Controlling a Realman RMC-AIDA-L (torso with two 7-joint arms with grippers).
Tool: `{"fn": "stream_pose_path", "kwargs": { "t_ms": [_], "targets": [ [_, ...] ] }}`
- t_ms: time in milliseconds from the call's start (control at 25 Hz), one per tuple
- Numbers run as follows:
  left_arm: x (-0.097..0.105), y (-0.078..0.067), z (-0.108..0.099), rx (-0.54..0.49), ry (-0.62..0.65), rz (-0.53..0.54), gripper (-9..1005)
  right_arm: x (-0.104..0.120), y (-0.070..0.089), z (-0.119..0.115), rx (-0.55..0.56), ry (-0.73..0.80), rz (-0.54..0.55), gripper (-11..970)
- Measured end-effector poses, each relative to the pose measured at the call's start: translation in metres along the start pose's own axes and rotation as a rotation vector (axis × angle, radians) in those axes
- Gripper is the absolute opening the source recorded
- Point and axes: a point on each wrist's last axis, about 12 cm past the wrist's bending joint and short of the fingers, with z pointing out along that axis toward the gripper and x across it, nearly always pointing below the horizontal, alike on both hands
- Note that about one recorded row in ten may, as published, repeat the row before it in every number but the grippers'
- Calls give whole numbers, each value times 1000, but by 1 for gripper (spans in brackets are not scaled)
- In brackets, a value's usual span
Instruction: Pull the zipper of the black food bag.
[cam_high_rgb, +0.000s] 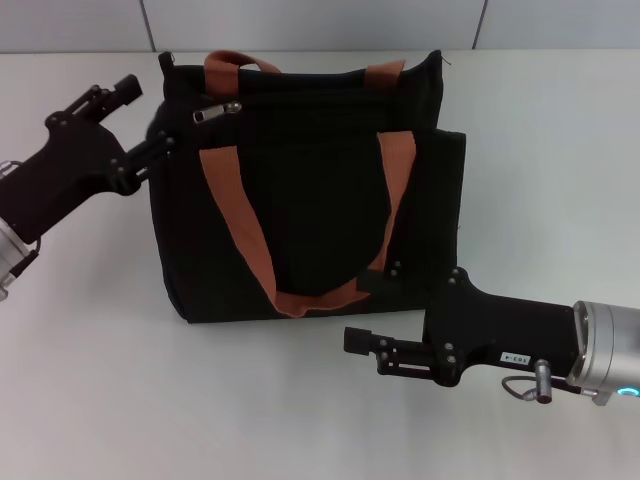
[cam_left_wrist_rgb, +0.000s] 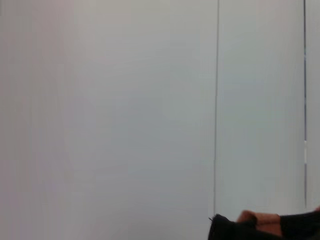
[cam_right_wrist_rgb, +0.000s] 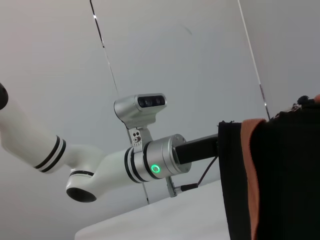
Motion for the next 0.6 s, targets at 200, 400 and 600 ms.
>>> {"fn": "stream_pose_path", "kwargs": {
  "t_ms": [200, 400, 600],
  "targets": [
    [1, 0, -4, -27, -18, -16, 732, 0, -1, 0, 6, 3, 1, 707],
    [0, -2, -9, -28, -45, -25, 731, 0, -1, 1, 9, 0, 0, 707],
    [1, -8, -6, -8, -66, -54, 730, -2, -2, 1, 12, -7, -1, 707]
  ]
}}
